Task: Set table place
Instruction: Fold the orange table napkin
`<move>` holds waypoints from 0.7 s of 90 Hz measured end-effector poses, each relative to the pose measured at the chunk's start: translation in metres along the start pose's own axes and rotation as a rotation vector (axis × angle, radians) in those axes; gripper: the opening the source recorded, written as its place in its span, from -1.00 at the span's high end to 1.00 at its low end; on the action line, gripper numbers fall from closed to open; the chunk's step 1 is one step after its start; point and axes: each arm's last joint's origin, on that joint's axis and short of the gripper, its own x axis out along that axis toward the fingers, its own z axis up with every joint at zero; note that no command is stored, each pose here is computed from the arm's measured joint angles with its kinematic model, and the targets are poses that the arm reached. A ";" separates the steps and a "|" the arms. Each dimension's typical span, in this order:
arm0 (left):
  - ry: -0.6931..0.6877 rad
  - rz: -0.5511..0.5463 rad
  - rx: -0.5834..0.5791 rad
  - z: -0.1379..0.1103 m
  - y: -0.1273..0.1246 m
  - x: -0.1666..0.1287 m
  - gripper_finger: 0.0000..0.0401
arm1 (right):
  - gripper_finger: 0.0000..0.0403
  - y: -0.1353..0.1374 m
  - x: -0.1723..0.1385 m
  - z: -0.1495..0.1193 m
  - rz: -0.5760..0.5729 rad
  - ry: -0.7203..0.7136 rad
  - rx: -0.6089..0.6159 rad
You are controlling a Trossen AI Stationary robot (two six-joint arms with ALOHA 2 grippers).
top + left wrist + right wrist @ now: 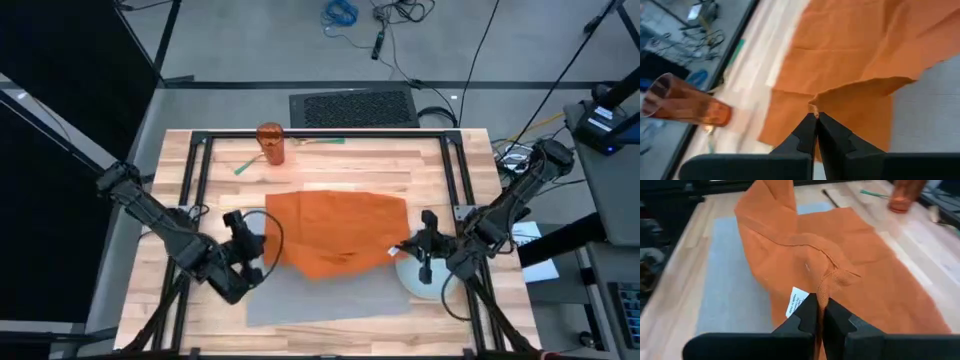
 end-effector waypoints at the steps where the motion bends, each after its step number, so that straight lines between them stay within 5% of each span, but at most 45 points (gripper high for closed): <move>1: 0.003 0.007 -0.001 0.000 0.001 0.001 1.00 | 1.00 -0.001 0.000 0.000 -0.003 0.000 0.002; 23: 0.066 0.120 -0.041 0.009 0.023 0.024 1.00 | 1.00 -0.020 0.000 0.003 -0.112 0.007 0.032; 63: 0.242 0.121 -0.066 0.019 0.058 0.059 1.00 | 1.00 -0.053 0.007 0.005 -0.329 0.066 0.051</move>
